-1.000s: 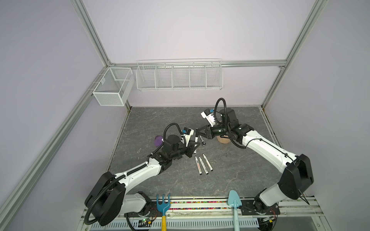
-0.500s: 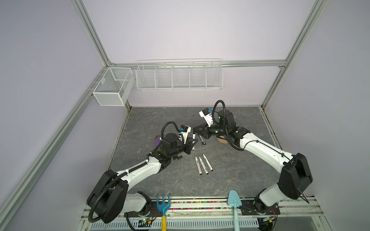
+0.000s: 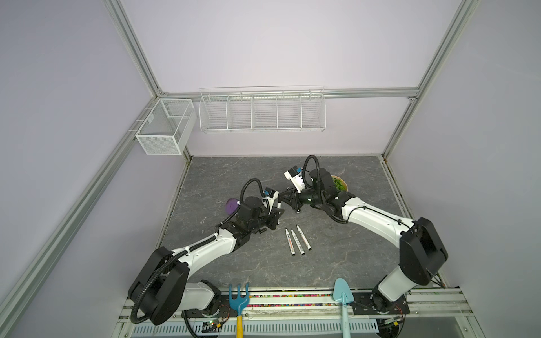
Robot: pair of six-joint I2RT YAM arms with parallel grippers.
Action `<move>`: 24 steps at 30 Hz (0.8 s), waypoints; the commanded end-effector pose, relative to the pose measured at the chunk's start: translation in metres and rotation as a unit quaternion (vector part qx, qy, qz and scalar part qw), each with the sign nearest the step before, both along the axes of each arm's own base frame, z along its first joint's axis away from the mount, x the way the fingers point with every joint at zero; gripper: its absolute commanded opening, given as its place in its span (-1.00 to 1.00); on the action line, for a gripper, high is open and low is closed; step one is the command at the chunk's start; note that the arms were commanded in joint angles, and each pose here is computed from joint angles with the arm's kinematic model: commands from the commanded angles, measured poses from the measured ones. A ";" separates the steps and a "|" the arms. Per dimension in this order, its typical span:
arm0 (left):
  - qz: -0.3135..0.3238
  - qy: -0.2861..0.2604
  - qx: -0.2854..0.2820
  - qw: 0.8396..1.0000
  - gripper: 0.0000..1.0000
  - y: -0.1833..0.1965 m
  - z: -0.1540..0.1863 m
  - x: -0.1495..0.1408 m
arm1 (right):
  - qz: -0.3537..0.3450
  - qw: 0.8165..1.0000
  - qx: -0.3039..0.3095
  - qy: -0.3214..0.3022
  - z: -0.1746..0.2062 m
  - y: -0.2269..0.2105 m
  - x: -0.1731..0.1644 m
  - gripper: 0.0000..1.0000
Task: Insert pens into pen caps
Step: Put on the pen cap to the pen.
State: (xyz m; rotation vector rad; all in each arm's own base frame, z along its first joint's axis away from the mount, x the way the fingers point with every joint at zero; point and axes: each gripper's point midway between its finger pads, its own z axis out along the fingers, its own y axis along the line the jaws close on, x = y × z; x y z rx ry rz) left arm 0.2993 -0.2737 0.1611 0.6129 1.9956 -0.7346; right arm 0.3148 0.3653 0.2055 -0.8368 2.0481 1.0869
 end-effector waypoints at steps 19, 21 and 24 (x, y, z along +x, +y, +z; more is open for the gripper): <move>0.115 -0.332 -0.297 0.888 -1.00 0.073 0.278 0.060 | 0.057 0.938 -0.154 0.306 -0.142 -0.059 -0.120 -0.86; 0.108 -0.327 -0.289 0.893 -1.00 0.070 0.276 0.061 | 0.051 0.942 -0.144 0.300 -0.137 -0.060 -0.117 -0.86; 0.076 -0.274 -0.279 0.917 -1.00 0.053 0.253 0.067 | 0.033 0.951 -0.109 0.289 -0.119 -0.059 -0.100 -0.86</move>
